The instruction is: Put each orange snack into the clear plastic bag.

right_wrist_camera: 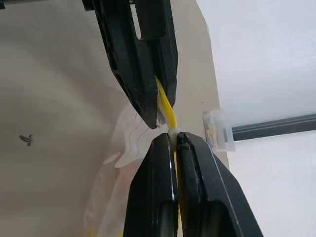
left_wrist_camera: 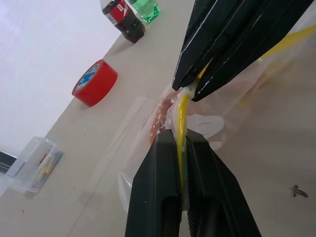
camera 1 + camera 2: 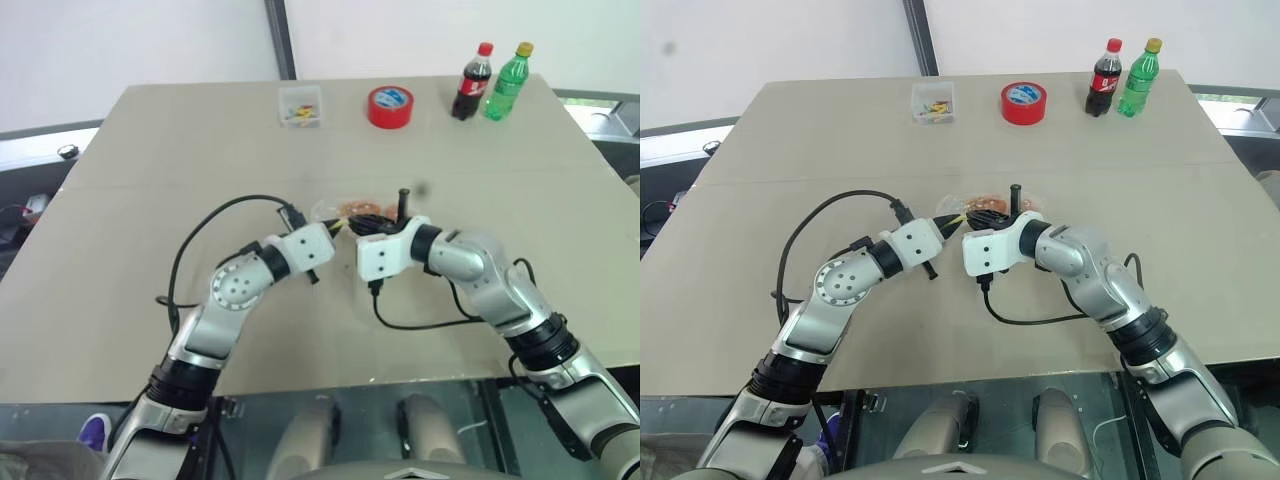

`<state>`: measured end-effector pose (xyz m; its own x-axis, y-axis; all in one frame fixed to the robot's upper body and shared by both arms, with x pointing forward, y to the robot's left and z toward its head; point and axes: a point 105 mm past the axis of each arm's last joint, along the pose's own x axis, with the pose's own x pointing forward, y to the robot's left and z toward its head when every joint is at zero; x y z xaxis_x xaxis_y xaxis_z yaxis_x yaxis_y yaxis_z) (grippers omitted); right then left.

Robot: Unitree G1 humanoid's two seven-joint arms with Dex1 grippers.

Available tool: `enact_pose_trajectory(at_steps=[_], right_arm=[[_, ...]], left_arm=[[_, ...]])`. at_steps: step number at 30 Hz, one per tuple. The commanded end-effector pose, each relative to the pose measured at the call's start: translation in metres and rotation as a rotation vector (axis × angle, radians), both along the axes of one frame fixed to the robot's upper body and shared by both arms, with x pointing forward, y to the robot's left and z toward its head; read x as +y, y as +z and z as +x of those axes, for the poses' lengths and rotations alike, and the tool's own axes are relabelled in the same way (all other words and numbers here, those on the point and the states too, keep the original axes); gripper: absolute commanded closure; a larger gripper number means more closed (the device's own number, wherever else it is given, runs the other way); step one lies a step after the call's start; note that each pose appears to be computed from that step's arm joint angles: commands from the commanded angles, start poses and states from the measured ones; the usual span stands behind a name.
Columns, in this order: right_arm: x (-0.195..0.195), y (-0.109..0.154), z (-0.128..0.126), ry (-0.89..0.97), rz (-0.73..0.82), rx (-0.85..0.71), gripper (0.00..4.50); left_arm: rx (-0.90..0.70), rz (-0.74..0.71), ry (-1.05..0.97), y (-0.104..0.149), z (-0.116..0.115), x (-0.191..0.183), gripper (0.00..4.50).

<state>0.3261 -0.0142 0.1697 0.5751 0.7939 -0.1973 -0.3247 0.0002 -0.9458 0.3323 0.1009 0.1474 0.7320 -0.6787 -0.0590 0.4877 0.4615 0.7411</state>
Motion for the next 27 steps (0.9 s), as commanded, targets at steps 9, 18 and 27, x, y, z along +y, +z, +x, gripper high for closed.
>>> enact_pose_trajectory(at_steps=[9, 18, 27], right_arm=[[-0.035, 0.007, 0.008, -0.143, 0.037, -0.002, 4.43], [-0.095, -0.007, 0.008, -0.353, 0.053, 0.068, 4.43], [-0.147, -0.019, 0.012, -0.536, 0.041, 0.087, 4.43]], left_arm=[[-0.087, -0.056, -0.029, 0.025, -0.006, 0.001, 4.50], [-0.085, -0.066, -0.016, 0.024, -0.005, 0.008, 4.50], [-0.076, -0.089, 0.013, 0.023, 0.001, 0.018, 4.50]])
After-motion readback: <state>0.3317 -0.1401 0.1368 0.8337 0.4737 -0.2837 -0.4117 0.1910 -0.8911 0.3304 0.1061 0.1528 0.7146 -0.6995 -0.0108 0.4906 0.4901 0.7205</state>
